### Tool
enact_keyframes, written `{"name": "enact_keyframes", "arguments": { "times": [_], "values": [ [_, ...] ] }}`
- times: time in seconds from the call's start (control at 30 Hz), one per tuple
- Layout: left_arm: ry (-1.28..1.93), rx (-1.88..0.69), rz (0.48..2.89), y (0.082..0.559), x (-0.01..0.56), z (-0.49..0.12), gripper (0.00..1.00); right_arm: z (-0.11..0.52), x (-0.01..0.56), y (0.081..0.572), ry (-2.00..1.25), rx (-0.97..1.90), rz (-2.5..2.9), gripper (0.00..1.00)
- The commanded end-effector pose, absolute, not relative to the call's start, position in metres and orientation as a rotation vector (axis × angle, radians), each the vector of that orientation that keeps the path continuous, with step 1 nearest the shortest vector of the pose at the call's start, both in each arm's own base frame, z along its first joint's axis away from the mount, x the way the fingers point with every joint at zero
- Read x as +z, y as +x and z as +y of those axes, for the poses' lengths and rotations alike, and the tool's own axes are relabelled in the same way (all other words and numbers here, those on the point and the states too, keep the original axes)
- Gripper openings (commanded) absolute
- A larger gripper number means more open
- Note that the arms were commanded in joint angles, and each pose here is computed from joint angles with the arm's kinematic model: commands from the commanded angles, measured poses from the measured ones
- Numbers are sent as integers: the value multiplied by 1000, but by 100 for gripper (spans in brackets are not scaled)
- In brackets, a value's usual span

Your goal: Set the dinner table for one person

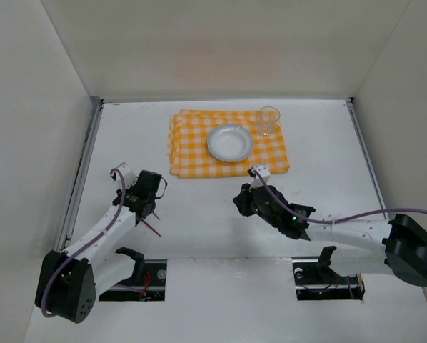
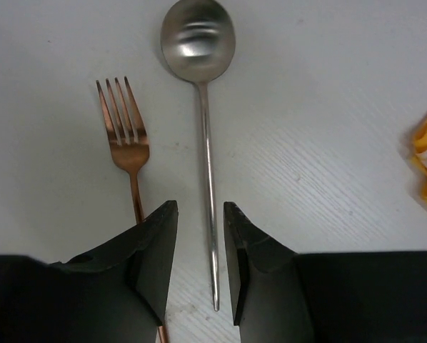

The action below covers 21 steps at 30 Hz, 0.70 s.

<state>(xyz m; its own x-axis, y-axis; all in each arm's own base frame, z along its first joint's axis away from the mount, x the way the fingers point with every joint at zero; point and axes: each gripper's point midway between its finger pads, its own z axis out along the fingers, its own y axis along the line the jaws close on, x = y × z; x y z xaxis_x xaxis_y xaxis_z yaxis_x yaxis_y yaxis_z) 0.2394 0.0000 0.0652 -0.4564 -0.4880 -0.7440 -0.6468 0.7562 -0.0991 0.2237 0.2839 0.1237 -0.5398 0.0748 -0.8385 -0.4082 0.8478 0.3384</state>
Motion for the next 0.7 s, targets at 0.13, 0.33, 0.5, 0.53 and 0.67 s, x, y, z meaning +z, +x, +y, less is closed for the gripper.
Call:
{"name": "enact_keyframes", "arguments": {
  "times": [0.13, 0.33, 0.5, 0.53, 0.67],
  "values": [
    [-852, 361, 2154, 246, 66, 7, 31, 317, 144, 206, -303, 828, 1965, 27],
    [-821, 321, 2194, 253, 52, -10, 31, 338, 139, 190, -374, 843, 1978, 33],
    [-833, 343, 2209, 252, 42, -8, 30, 351, 140, 180, -409, 880, 1979, 35],
    [-839, 347, 2210, 251, 40, -7, 29, 353, 141, 179, -412, 889, 1974, 35],
    [-865, 347, 2201, 251, 34, -5, 27, 359, 144, 173, -430, 906, 1969, 35]
  ]
}}
